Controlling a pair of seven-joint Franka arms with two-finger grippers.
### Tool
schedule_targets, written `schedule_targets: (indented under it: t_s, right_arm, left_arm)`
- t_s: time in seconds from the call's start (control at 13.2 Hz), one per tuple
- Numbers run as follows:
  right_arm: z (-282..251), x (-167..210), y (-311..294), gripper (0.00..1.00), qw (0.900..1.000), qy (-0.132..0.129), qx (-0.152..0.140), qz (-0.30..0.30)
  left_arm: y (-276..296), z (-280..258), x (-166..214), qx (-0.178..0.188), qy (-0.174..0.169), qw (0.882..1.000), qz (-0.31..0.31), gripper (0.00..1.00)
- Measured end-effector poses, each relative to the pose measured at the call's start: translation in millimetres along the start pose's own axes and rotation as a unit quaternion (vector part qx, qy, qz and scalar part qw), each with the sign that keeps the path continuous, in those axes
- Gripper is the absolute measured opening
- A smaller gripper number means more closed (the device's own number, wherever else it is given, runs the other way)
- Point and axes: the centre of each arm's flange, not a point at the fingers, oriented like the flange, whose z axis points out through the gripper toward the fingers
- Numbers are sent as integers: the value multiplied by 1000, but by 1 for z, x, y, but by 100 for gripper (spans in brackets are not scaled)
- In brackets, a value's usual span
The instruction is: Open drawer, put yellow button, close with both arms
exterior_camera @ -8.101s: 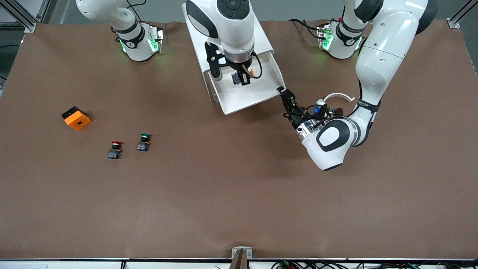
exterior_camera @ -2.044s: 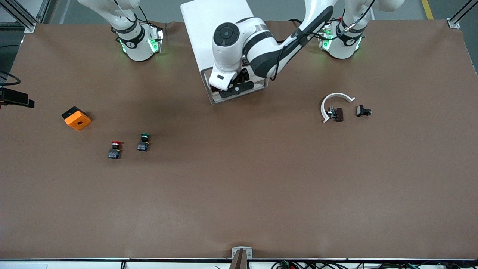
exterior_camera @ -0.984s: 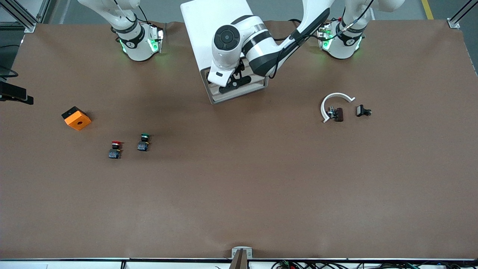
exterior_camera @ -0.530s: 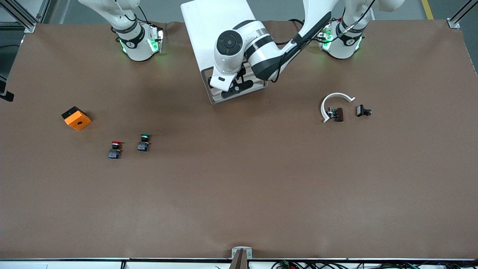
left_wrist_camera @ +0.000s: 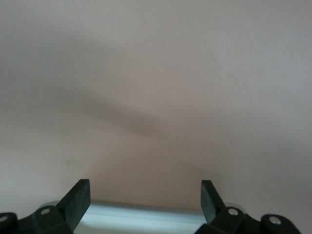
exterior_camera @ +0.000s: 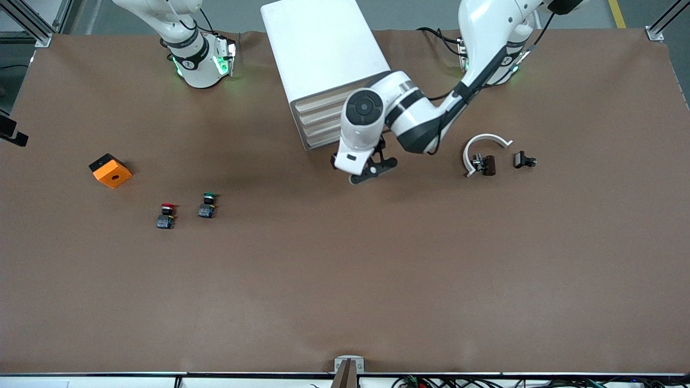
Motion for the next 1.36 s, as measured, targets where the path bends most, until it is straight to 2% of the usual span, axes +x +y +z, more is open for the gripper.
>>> schedule_targets:
  t_s: [0.3, 0.76, 1.06, 1.36]
  right_arm:
    - [5, -15, -1, 100, 1000, 4, 1, 0]
    - [8, -21, 1, 100, 999, 23, -9, -27]
    - [15, -47, -5, 100, 999, 38, -9, -28]
    - [14, -54, -53, 100, 999, 43, -12, -19]
  left_arm:
    - [-44, 8, 96, 5, 1, 1000, 8, 100]
    - [-165, -46, 247, -21, 21, 999, 41, 100]
    - [-255, -91, 303, -17, 42, 996, 74, 100]
    - [-316, -113, 326, -11, 56, 991, 120, 100]
